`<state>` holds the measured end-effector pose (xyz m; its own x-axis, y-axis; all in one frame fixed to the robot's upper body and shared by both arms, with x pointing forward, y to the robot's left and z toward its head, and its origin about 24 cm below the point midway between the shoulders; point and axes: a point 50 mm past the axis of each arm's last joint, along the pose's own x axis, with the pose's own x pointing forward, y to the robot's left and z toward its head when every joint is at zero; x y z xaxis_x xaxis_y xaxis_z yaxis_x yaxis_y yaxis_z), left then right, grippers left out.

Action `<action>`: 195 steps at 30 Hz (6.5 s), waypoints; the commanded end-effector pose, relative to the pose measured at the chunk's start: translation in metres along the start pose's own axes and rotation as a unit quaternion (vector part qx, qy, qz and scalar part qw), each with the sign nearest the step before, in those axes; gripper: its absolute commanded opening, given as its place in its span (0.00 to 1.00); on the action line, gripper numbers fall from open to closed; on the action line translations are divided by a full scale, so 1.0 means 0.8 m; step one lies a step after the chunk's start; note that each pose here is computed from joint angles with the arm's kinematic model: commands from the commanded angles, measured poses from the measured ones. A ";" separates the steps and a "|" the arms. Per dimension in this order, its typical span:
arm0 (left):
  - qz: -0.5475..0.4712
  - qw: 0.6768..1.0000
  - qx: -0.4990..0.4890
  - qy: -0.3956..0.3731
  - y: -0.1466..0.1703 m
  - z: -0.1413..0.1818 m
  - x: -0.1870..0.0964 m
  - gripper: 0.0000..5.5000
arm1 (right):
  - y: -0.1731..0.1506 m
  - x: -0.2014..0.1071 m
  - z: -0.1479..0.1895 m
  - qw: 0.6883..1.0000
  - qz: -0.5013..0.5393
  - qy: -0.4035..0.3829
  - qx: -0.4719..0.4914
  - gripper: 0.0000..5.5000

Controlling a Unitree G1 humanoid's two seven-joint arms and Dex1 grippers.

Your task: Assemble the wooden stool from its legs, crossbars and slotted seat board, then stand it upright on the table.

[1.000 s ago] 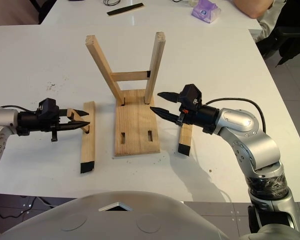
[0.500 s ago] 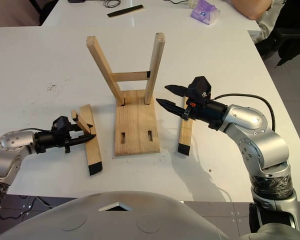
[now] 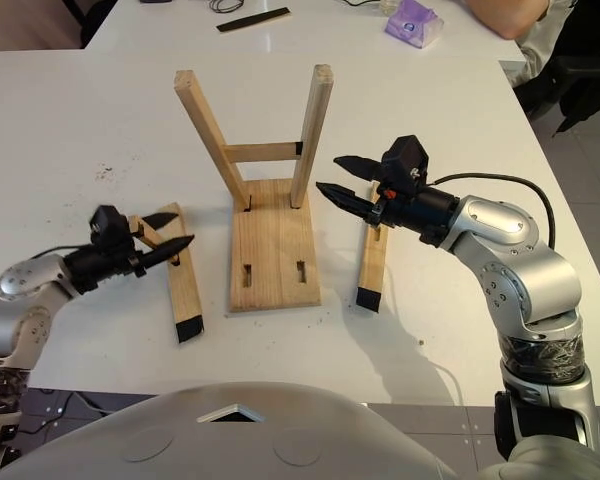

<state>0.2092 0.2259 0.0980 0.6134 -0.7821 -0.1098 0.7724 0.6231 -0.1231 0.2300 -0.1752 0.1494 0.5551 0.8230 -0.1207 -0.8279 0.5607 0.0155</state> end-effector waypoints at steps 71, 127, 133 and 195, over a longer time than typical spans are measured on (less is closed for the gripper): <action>-0.003 0.944 0.094 0.317 0.039 -0.013 -0.103 0.55 | 0.021 0.005 -0.018 0.999 -0.046 -0.024 0.000 0.45; -0.207 0.964 0.007 -0.168 -0.058 0.163 0.014 0.37 | 0.062 -0.009 0.082 0.959 0.192 -0.193 0.086 0.56; -0.270 0.953 -0.005 -0.139 -0.091 0.154 0.034 0.37 | 0.057 0.003 0.090 0.957 0.222 -0.166 0.087 0.67; -0.083 0.996 -0.011 0.028 -0.008 0.038 0.013 0.69 | -0.008 -0.022 0.042 0.976 0.189 0.067 -0.084 0.37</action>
<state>0.2153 0.2078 0.1348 0.4499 -0.8864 -0.1090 0.8698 0.4626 -0.1717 0.2253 -0.1902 0.1957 0.1922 0.9623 -0.1923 -0.9810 0.1934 -0.0124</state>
